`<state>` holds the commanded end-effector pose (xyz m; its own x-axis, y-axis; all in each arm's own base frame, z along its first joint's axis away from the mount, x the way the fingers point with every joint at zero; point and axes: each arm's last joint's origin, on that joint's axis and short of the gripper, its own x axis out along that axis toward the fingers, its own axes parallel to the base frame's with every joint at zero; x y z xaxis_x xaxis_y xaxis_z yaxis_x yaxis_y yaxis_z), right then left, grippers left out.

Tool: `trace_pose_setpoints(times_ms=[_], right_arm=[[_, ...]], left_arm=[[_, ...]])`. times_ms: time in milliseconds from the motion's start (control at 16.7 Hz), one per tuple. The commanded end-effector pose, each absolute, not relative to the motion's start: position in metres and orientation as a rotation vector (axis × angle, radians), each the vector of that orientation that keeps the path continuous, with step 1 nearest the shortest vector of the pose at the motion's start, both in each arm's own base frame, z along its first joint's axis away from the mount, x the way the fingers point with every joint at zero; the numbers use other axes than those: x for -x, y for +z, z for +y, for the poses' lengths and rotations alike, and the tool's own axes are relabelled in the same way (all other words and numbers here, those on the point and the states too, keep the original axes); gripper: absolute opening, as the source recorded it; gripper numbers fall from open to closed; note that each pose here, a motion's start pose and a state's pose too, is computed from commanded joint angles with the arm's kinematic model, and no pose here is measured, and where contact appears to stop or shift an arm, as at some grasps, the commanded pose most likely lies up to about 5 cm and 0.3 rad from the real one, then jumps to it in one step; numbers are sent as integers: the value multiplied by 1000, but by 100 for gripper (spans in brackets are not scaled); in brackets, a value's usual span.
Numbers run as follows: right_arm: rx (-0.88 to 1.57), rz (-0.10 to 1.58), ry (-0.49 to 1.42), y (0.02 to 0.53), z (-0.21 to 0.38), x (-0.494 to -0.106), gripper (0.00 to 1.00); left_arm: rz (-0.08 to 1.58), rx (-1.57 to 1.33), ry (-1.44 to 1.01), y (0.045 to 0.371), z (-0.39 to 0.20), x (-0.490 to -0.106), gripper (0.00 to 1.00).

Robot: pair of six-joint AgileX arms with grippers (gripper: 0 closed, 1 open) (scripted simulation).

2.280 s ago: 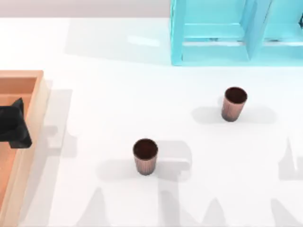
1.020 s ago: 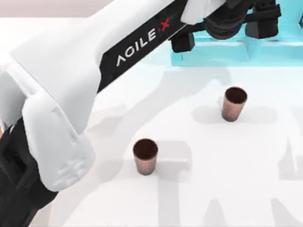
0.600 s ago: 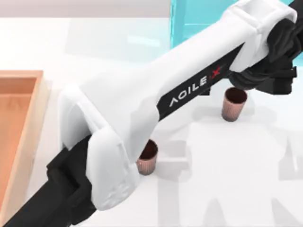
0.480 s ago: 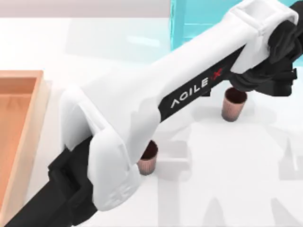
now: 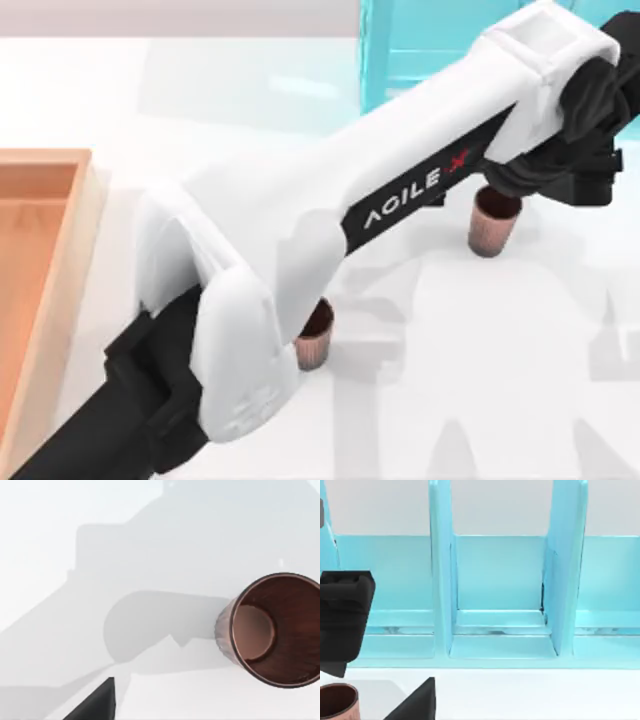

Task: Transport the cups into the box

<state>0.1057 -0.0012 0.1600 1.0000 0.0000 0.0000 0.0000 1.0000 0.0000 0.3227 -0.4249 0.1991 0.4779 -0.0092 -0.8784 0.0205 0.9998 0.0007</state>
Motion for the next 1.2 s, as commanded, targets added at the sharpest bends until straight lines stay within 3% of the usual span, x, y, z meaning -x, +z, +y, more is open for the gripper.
trace_pose_setpoints(times_ms=[360, 600, 1200], right_arm=[[0, 0, 0, 160, -1, -106, 100], [0, 0, 0, 160, -1, -106, 100], [0, 0, 0, 160, -1, -106, 100]], left_arm=[[1071, -10, -19, 137, -425, -355, 100], [1072, -11, -18, 133, -424, -357, 100], [1072, -11, -18, 133, -424, -357, 25]])
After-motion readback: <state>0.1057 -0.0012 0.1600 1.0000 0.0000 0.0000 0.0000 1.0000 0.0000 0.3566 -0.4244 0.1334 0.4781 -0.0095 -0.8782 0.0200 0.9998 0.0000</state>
